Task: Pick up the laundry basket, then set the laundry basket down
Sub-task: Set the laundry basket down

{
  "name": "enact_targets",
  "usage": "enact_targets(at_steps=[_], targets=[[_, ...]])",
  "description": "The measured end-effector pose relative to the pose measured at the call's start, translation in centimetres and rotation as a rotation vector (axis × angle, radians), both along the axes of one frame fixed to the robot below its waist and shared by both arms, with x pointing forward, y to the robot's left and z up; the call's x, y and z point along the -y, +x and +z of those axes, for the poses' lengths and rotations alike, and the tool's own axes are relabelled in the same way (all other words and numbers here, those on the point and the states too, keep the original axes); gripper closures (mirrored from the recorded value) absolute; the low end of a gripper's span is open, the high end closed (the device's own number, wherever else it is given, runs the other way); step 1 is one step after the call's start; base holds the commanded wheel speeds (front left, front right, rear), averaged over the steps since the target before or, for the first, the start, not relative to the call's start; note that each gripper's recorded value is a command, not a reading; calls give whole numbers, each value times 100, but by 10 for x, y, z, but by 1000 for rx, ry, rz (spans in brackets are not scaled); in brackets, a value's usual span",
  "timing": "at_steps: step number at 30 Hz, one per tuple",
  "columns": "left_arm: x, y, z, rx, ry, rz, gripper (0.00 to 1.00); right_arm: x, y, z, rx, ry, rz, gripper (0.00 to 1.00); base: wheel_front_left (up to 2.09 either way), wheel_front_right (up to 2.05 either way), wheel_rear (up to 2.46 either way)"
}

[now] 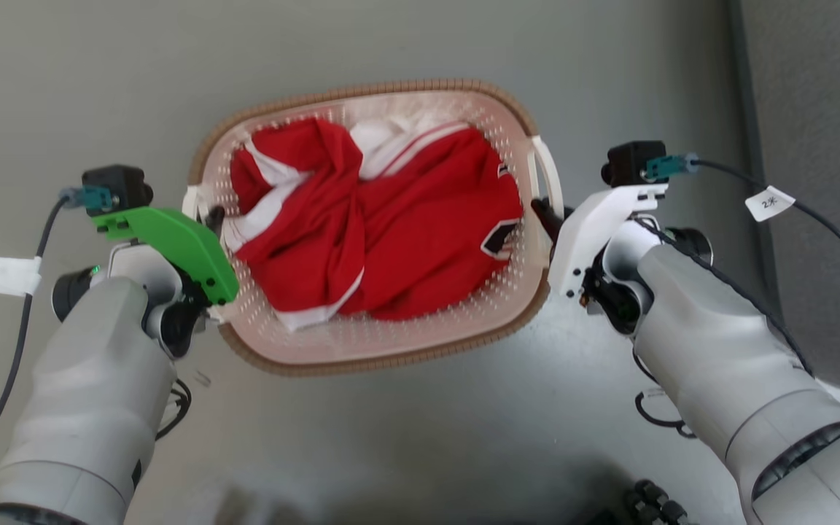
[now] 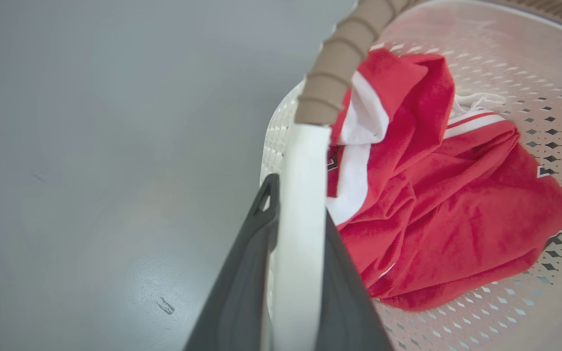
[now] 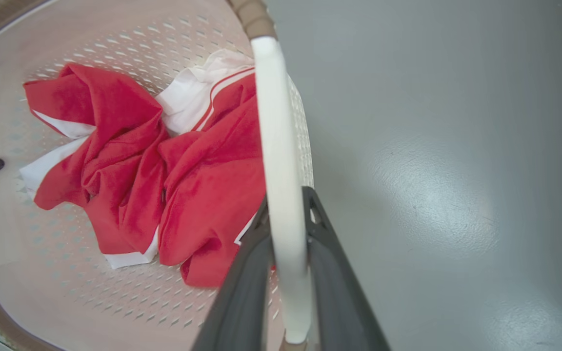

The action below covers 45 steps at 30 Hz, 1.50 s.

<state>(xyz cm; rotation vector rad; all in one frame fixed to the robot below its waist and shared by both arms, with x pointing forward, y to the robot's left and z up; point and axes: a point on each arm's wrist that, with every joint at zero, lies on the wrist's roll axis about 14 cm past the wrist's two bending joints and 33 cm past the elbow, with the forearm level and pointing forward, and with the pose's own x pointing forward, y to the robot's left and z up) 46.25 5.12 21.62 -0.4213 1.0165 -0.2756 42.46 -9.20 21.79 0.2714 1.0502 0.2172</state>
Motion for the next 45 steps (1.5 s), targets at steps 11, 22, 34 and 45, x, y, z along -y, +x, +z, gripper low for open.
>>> enact_targets(at_steps=[11,22,34,45], targets=[[-2,5,-39,1,15,16,100,-1,4,-36,-1,-22,32,100,0,0,0],[-2,4,-64,3,30,1,100,1,3,-61,-26,-33,31,100,0,0,0],[-1,-3,-75,-23,32,8,100,2,-4,-72,-55,-38,32,100,0,0,0],[-14,10,-76,12,56,39,0,13,2,-76,-30,-63,61,0,0,0,0]])
